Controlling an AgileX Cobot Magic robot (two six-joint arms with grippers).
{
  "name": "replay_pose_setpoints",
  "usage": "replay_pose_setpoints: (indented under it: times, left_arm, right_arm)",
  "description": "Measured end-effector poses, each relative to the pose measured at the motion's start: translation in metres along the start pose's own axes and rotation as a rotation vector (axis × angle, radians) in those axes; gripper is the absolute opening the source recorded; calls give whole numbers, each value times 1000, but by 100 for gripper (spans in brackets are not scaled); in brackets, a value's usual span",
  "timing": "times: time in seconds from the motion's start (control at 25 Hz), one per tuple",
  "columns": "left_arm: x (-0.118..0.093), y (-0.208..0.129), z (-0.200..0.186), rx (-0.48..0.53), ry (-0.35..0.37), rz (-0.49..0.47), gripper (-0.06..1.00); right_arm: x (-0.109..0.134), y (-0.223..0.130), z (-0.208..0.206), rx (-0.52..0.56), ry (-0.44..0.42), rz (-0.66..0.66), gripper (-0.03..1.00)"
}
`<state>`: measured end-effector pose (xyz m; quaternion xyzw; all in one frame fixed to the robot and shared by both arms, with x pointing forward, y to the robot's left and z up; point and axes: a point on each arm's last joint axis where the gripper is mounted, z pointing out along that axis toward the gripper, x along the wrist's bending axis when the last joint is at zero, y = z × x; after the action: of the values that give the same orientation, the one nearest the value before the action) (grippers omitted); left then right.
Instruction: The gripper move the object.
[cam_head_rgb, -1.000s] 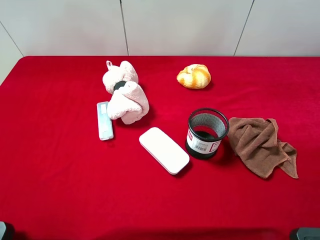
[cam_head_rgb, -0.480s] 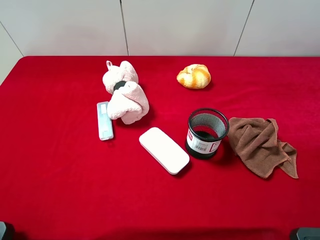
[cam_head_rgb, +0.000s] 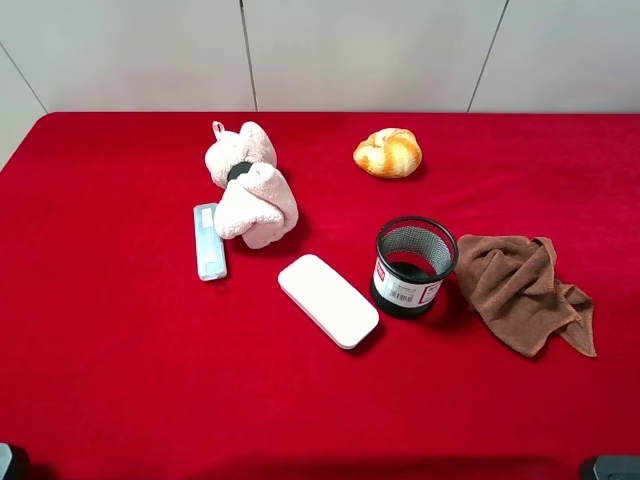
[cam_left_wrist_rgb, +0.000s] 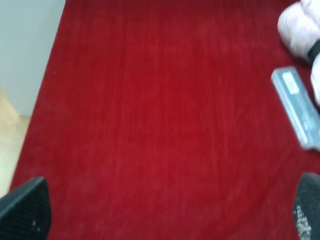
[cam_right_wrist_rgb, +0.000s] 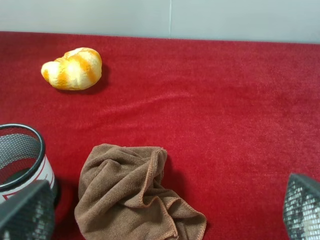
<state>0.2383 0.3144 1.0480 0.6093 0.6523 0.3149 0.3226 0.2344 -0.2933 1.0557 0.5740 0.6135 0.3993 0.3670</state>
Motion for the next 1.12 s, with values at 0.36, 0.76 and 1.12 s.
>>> replay_pose_setpoints:
  times: [0.36,0.76,1.12]
  left_arm:
    - [-9,-11,-3,-48,11,50,96]
    - [-10,-11,-3,-48,3,67,96]
    - [-10,-11,-3,-48,3,67,96]
  right_arm:
    - [0,0,0,0,0,0,69]
    - [0,0,0,0,0,0,69]
    - [0,0,0,0,0,0,69]
